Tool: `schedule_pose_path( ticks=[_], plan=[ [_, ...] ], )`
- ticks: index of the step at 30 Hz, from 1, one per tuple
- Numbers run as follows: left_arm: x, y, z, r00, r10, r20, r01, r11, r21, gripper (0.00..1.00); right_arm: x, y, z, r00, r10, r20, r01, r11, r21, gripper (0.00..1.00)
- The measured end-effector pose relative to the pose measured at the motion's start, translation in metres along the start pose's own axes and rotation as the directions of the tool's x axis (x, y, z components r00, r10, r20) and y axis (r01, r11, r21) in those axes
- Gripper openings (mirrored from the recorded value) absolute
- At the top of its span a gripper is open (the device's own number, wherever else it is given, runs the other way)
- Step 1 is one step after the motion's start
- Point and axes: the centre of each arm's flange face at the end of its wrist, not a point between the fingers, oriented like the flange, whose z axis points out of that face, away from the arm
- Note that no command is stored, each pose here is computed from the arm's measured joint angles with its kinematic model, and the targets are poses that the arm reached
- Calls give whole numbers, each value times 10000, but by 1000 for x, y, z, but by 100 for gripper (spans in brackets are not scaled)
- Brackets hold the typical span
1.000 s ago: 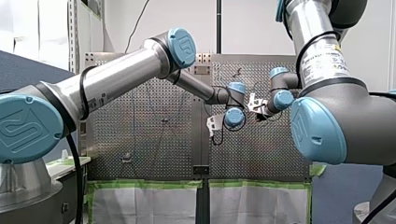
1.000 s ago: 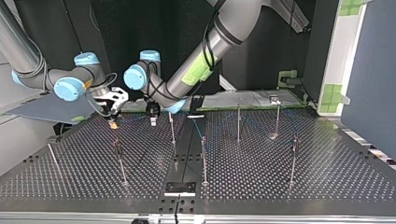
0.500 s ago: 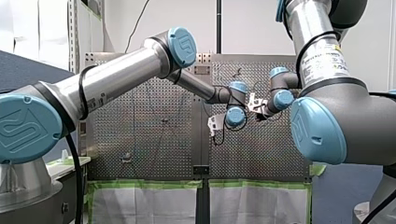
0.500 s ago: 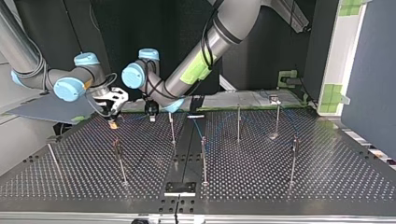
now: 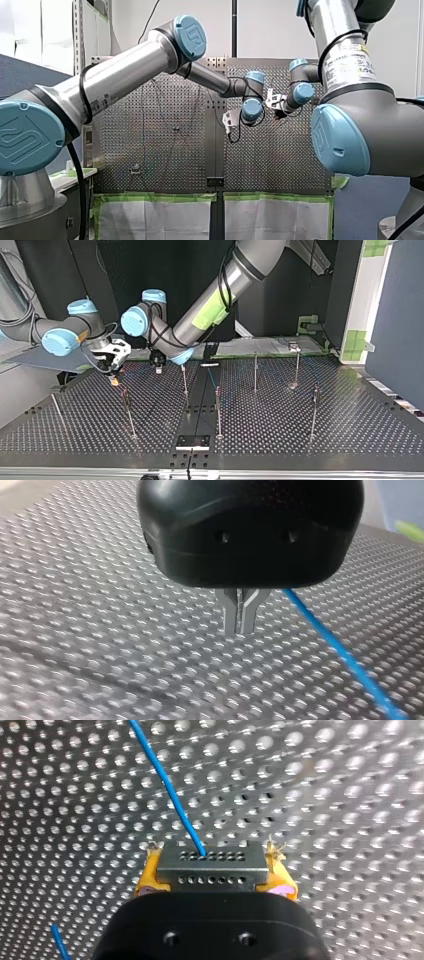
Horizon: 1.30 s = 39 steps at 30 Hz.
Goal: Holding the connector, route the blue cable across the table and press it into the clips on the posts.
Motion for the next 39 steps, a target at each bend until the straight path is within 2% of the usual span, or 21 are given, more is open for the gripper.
schedule_pose_path(
  ticks=[5,10,16,21,30,35,39],
  plan=[
    [-28,-7,-13,9996,-146,229,147,9999,-21,0,30,-5,-16,9993,131,-360,-129,9999,53,0],
    [-47,-13,-27,9991,-208,356,211,9998,-72,0,57,-8,-32,9968,252,-761,-237,9995,214,0],
    [-60,-24,-43,9989,-245,394,242,9997,88,0,85,-15,-52,9935,236,-1118,-194,9991,390,0],
    [-66,-31,-54,9985,-287,457,281,9995,137,0,99,-20,-64,9915,196,-1283,-137,9988,473,0],
    [-97,-34,-66,9954,-561,778,547,9983,190,0,115,-28,-80,9898,173,-1416,-81,9978,655,0],
    [-110,-32,-68,9939,-649,891,635,9978,191,0,125,-33,-90,9878,224,-1543,-92,9963,858,0],
    [-116,-32,-69,9930,-693,961,677,9975,197,0,136,-38,-98,9850,286,-1701,-115,9949,1007,0]
  ],
)
